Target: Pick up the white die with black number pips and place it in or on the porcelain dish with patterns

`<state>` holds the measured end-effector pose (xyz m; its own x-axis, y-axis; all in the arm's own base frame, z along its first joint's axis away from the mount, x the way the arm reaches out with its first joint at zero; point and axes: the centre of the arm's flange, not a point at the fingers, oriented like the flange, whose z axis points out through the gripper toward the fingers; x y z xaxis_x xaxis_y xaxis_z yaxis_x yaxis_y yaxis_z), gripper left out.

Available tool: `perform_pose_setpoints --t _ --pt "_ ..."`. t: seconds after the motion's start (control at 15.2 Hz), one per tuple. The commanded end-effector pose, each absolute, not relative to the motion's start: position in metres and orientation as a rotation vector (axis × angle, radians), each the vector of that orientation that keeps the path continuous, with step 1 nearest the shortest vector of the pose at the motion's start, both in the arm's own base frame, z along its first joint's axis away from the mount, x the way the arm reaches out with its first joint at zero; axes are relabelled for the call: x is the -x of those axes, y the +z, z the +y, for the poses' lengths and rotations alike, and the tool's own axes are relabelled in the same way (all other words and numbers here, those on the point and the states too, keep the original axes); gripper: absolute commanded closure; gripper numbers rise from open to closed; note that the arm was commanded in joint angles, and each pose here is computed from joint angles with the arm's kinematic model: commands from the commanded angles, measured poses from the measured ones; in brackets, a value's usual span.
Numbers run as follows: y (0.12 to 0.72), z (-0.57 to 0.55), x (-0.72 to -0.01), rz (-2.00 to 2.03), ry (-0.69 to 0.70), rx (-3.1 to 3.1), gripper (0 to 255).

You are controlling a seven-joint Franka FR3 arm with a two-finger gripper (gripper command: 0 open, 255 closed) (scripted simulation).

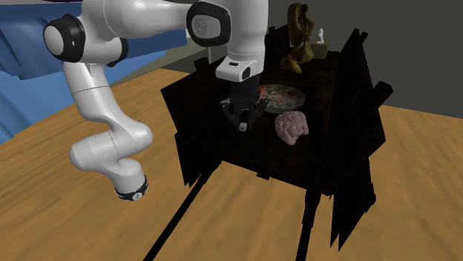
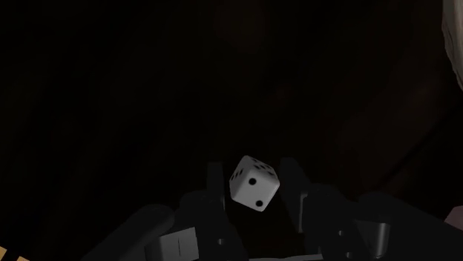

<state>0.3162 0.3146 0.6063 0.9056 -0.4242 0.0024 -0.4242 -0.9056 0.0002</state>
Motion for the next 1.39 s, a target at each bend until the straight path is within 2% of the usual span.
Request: perform_pose_setpoints --t 0.0,0.46,1.32 --pt "0.606 0.315 -0.316 -0.682 0.001 -3.065 255" --pt "0.605 0.315 -0.316 -0.682 0.001 -3.065 255" --pt "0.674 0.315 -0.316 -0.682 0.001 -3.065 255"
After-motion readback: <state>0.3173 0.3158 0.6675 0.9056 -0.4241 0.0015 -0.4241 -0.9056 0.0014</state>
